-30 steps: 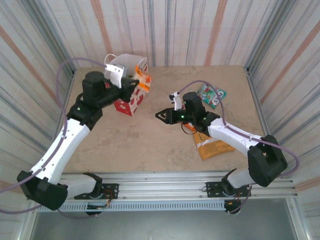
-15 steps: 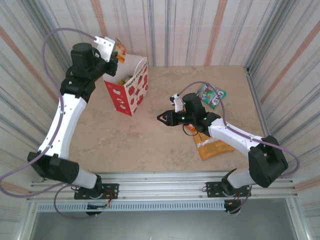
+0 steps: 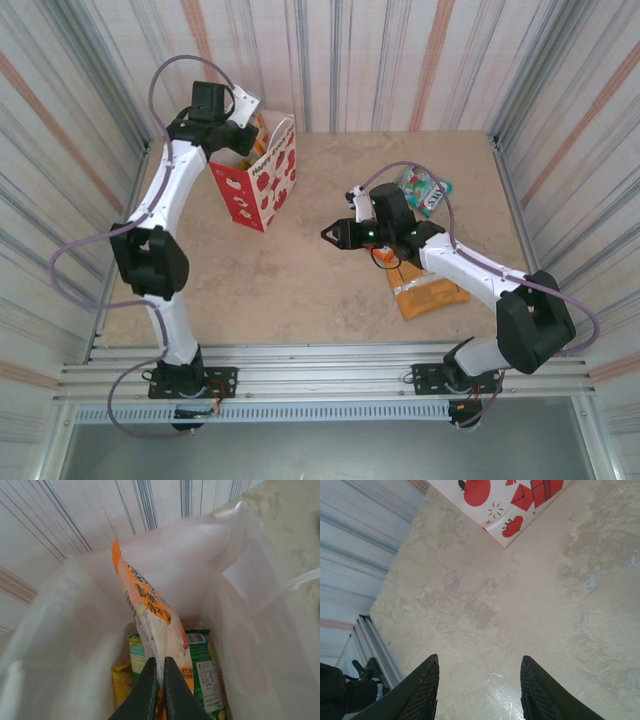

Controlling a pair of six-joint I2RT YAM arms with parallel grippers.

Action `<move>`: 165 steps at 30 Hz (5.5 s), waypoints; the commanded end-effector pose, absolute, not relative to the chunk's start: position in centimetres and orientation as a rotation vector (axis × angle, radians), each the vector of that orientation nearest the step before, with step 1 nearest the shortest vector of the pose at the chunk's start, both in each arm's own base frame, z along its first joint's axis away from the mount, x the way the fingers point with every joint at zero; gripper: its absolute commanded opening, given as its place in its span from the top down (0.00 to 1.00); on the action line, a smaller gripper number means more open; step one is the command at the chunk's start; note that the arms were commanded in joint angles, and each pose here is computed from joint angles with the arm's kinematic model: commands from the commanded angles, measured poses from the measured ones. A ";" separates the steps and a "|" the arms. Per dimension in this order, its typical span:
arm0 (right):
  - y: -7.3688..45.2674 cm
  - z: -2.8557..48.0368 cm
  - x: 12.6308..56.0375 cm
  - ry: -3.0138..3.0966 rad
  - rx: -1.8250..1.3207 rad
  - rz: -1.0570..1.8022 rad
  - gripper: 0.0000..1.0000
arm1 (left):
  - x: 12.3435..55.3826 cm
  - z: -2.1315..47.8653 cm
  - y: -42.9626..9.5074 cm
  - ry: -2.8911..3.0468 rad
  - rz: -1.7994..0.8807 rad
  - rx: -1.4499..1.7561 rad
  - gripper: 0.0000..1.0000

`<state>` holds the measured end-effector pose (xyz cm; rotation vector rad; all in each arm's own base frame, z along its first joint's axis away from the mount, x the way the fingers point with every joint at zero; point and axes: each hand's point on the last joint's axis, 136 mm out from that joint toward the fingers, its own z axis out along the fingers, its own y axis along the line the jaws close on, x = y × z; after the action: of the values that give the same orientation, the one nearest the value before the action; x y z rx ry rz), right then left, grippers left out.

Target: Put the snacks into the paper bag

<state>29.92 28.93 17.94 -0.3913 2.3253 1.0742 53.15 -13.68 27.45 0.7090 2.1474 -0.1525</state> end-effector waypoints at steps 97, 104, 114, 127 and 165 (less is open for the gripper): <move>11.5 7.0 19.0 2.827 0.803 0.719 0.40 | 25.0 19.0 -36.1 2.429 -1.049 0.836 0.43; 12.1 4.8 18.7 2.846 0.826 0.765 0.41 | 26.7 13.0 -39.0 2.572 -1.163 0.848 0.42; 12.4 3.1 18.7 2.914 0.796 0.755 0.47 | 28.3 7.8 -41.3 2.662 -1.299 0.833 0.43; 12.7 2.5 19.4 2.912 0.794 0.789 0.54 | 26.2 3.7 -42.9 2.725 -1.540 0.871 0.48; 16.4 18.1 27.3 2.546 0.289 0.846 0.45 | 37.1 38.0 -29.6 1.931 -0.250 1.065 0.93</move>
<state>26.45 15.12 17.31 0.4015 2.5468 0.8705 35.27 -33.41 36.18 1.0535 1.9673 -0.5209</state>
